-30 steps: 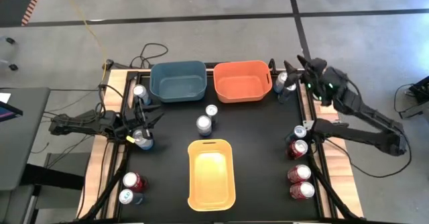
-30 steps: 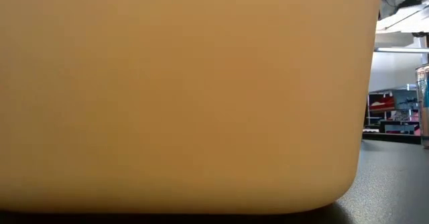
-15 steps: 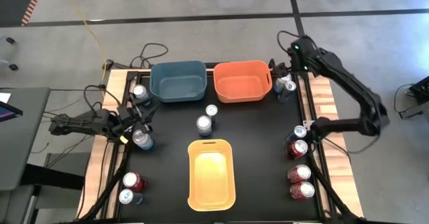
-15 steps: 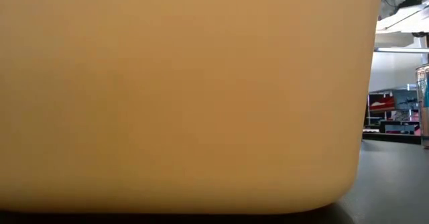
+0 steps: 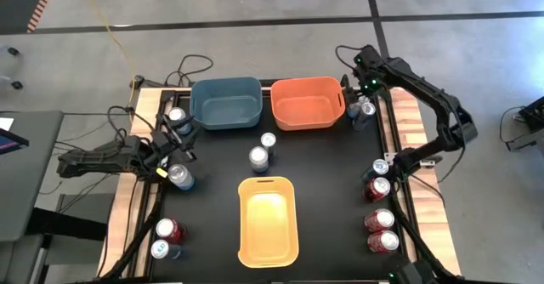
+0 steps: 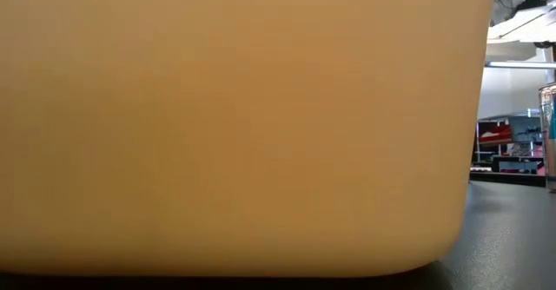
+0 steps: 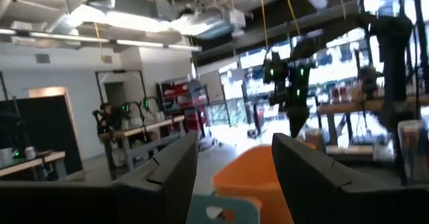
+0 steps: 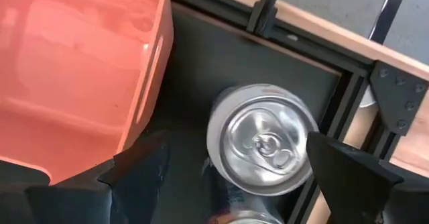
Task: Sort soda cans
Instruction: Put the blue white soda can into the orange bin
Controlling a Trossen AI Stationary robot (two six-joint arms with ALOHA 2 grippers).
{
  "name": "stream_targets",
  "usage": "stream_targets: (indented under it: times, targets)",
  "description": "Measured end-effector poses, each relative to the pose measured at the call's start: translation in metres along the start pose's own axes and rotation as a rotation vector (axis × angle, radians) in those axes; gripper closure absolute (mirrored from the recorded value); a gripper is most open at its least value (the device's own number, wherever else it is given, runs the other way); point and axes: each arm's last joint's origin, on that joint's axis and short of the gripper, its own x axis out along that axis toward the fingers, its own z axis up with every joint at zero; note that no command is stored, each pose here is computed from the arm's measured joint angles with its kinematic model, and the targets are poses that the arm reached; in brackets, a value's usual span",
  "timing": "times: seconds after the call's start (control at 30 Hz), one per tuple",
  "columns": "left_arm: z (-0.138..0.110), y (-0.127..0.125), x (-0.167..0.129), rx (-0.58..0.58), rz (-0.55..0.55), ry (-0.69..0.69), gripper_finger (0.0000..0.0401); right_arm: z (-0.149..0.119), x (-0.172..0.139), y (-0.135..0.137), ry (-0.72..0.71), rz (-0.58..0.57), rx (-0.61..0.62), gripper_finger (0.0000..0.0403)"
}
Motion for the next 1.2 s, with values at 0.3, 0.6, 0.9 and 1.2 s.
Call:
stream_targets:
  times: [0.3, 0.6, 0.9, 1.2]
  targets:
    - [-0.009, -0.004, 0.009, 0.003, 0.009, 0.086, 0.0213, 0.004, 0.012, -0.007, 0.040, -0.033, 0.022, 0.0039]
    - [-0.015, -0.009, 0.013, 0.029, -0.009, 0.137, 0.0213, -0.004, -0.013, -0.009, -0.044, 0.009, -0.008, 0.0039]
    - [-0.017, -0.010, 0.013, 0.037, -0.018, 0.159, 0.0213, -0.003, -0.008, -0.007, -0.011, 0.024, -0.033, 0.0042]
    - [-0.019, -0.011, 0.012, 0.051, -0.026, 0.182, 0.0213, 0.006, 0.027, -0.009, 0.102, -0.001, -0.035, 0.0048]
